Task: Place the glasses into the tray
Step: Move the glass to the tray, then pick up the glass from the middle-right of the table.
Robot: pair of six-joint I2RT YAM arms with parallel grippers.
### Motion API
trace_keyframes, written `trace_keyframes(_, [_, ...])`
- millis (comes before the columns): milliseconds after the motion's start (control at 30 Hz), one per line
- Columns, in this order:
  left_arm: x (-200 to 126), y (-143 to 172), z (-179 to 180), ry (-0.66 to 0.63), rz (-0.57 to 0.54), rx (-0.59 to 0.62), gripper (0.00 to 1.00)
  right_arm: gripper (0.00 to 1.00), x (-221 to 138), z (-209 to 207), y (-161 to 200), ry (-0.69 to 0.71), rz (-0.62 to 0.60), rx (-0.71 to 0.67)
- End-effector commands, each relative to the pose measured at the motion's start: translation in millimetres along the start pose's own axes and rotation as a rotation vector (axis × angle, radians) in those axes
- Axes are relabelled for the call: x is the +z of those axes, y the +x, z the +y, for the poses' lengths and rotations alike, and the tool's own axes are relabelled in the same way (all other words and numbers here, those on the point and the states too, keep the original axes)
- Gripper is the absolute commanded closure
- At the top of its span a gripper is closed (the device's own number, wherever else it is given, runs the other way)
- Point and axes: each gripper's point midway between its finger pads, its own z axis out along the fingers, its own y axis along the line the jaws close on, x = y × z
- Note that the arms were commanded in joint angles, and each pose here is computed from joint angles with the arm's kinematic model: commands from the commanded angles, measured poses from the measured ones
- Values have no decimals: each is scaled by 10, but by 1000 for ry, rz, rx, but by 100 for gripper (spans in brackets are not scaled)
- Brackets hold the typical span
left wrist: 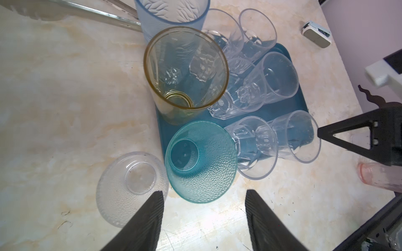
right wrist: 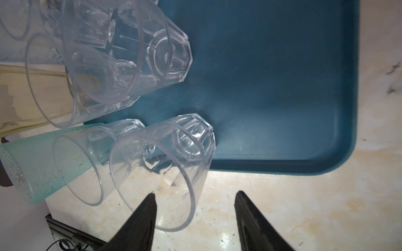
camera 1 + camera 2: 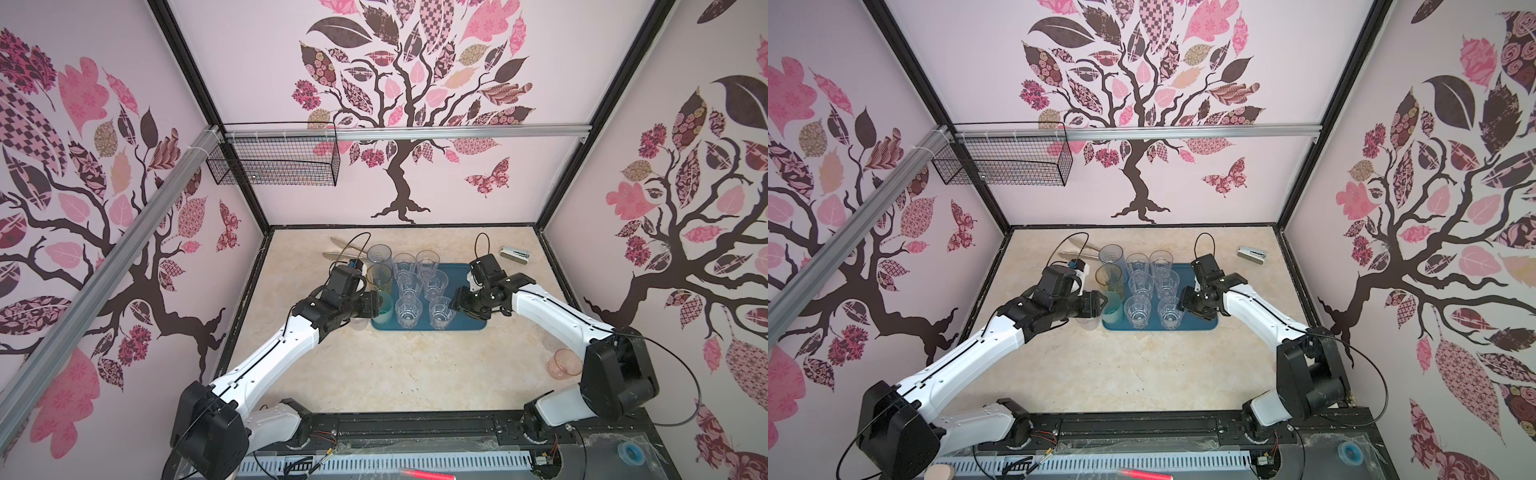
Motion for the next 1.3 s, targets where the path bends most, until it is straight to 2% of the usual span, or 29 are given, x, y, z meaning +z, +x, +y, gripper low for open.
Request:
trace_keyframes(0, [26, -70, -65, 21, -21, 0, 36, 42, 101, 130, 49, -73, 55, 21])
trace_keyframes(567, [-6, -80, -8, -9, -39, 14, 36, 44, 235, 378, 64, -129, 84, 4])
trace_keyframes(667, [-29, -88, 73, -53, -46, 36, 35, 43, 136, 342, 4, -87, 51, -28])
trace_keyframes(800, [-174, -215, 363, -206, -84, 155, 32, 40, -99, 238, -131, 12, -28, -94])
trace_keyframes(1000, [-342, -344, 471, -239, -116, 216, 31, 38, -502, 39, -365, 124, -147, -139])
trace_keyframes(1100, [-367, -274, 561, -261, -98, 159, 31, 38, -662, -62, -449, 163, -212, -134])
trace_keyframes(1267, [-371, -24, 768, -228, -20, -36, 33, 37, -753, -143, -489, 190, -275, -122])
